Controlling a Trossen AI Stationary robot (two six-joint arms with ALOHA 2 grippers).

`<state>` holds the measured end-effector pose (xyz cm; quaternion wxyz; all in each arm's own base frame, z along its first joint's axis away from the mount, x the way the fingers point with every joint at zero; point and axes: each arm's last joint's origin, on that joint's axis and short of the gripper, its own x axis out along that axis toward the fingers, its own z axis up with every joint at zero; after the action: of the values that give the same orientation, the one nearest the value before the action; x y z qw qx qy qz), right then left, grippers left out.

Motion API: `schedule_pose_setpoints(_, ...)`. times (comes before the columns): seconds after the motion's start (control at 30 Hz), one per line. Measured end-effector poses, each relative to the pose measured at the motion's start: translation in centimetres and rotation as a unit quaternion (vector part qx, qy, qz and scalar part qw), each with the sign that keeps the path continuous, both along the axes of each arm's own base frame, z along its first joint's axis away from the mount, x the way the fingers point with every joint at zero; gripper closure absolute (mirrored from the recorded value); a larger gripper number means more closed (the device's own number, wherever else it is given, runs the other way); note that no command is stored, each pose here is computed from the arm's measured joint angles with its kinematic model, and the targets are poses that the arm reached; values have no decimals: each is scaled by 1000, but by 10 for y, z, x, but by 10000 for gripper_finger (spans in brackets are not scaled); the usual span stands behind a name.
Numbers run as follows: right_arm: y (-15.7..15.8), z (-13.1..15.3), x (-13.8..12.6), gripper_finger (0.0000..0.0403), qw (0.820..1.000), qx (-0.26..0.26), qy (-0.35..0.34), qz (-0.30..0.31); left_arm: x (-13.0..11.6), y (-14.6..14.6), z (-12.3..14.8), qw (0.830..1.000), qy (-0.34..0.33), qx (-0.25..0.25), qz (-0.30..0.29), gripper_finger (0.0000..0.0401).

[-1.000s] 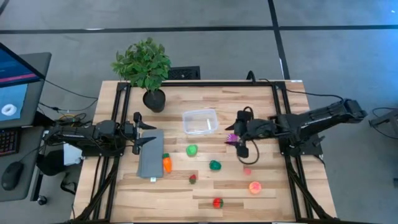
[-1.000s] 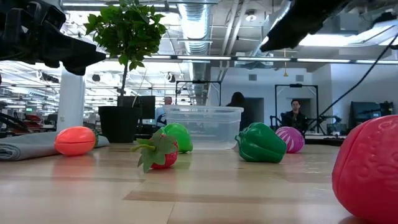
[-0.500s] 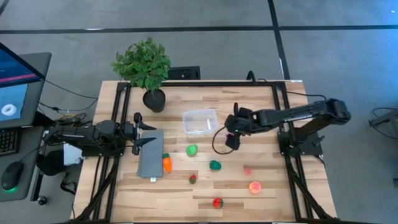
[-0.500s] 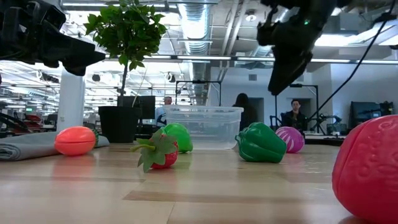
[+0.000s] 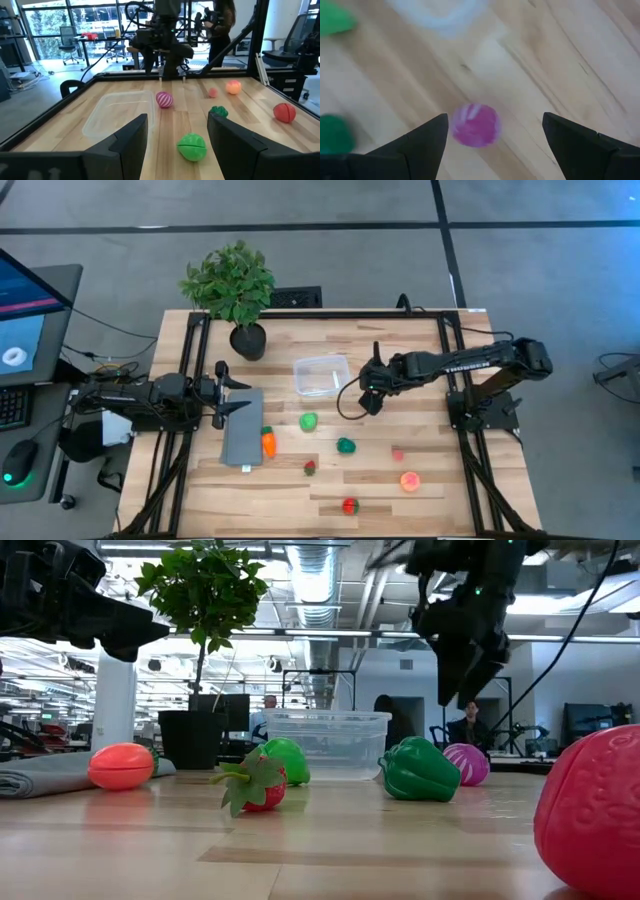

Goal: Pick and placing Produce into tupperware
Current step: Put the onion into the transparent container

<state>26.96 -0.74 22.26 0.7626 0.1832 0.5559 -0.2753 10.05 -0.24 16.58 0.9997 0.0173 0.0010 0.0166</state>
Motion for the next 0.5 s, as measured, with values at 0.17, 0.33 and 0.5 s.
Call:
schedule_pose_setpoints(0.17,-6,0,0,53,999,19,-4,-31,0,-1,0,1000,2,-1,-12,204)
schedule_pose_setpoints(0.33,-6,1,4,52,998,24,-31,-40,0,-1,0,1000,2,-1,-12,204)
schedule_pose_setpoints(0.5,-2,-1,7,52,998,28,-34,-41,0,-1,0,1000,2,-1,-13,204)
